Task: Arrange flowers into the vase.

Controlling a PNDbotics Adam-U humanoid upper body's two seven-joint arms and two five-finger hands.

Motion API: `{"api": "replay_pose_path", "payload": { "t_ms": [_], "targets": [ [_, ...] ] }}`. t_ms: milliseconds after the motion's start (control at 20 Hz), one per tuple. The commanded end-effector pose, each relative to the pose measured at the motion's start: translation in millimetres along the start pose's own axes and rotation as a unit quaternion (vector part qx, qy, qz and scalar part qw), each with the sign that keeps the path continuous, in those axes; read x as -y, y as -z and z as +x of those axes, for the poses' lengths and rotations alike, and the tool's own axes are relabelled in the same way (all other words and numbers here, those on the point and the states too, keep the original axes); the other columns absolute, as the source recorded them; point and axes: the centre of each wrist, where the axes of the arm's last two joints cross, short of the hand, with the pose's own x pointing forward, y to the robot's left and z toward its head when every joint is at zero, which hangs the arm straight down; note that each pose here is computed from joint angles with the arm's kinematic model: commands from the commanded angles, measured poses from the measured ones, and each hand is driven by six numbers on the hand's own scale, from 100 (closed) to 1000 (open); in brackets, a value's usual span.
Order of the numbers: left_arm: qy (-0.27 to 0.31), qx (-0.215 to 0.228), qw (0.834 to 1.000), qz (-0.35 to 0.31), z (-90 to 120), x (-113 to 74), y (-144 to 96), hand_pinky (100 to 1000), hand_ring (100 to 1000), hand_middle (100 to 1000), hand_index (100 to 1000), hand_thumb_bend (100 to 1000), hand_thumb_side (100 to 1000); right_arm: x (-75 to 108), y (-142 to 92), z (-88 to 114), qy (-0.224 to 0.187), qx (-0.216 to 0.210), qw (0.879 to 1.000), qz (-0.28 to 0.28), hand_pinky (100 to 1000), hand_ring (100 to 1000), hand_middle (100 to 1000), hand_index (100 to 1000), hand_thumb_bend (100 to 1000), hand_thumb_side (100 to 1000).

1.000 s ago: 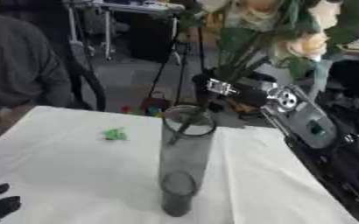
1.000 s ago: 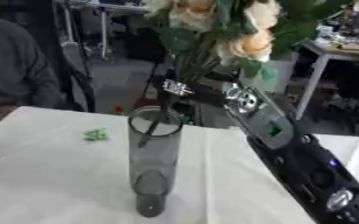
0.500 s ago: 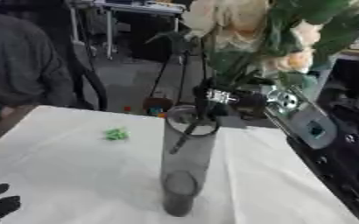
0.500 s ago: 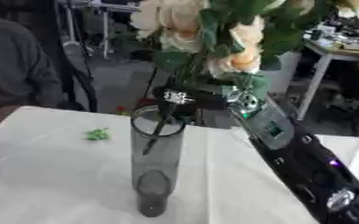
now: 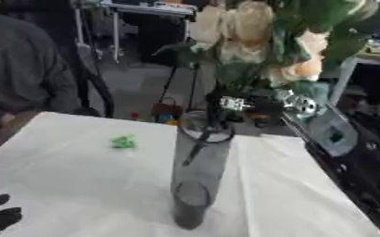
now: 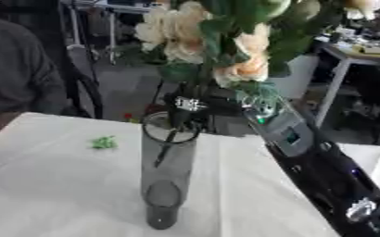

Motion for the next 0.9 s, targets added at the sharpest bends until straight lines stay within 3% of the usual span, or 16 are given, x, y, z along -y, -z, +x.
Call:
{"api": "replay_pose_path", "payload": {
  "t_ms": [50,900],
  "targets": [
    [0.01,0.005,1.0,0.0,4,-4.4,2,833,770,803,831,873,642,14.1,-9,3,-0.026,-0.015,1.0,0.002,100,384,233,534,100,1000],
    [0.011,0.004,1.0,0.0,4,-4.3,2,833,769,801,830,874,644,24.5,-6,15,-0.044,0.005,0.999,-0.004,114,405,254,544,100,1000]
  ]
}}
